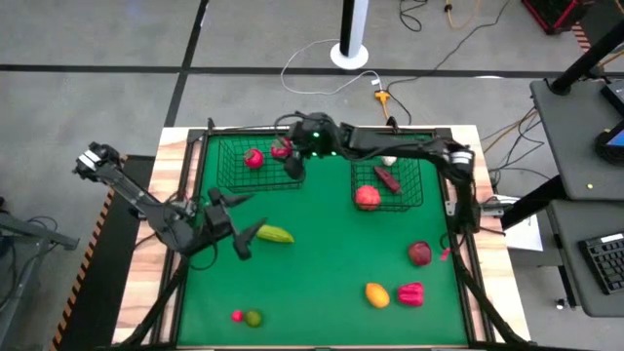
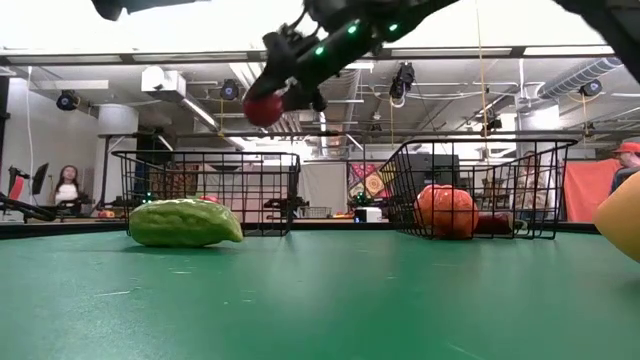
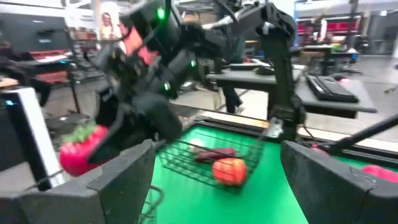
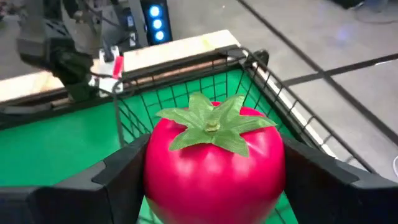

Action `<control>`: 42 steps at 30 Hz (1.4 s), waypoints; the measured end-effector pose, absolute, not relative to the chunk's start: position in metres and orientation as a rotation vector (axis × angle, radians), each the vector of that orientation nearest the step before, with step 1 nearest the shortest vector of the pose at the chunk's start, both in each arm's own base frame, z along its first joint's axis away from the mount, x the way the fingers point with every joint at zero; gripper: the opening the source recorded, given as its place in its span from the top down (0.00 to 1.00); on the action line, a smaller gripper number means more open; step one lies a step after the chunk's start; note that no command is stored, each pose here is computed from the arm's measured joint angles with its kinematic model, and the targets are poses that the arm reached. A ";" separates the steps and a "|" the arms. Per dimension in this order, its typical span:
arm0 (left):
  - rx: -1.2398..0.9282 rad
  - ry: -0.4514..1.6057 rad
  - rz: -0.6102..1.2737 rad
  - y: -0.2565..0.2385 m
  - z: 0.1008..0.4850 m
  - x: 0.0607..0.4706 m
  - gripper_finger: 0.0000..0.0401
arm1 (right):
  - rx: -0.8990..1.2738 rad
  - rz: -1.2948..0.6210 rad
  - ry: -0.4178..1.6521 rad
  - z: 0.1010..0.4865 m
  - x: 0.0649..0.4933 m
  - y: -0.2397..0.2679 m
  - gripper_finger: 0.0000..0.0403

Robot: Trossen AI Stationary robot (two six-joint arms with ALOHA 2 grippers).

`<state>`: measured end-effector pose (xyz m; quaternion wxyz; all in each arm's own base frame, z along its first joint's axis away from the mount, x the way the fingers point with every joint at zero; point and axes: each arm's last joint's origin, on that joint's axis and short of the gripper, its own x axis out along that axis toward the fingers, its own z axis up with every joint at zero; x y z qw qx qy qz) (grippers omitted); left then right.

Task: Sort produce into baskets
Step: Put the red tomato into the left wire basket, then put the green cucumber into the right wire basket

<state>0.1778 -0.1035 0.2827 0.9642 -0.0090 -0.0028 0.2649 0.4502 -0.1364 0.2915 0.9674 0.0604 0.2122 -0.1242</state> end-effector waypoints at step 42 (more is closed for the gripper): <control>0.046 0.085 0.611 -0.091 0.274 0.163 0.19 | 0.090 -0.197 0.821 0.307 0.477 -0.143 0.10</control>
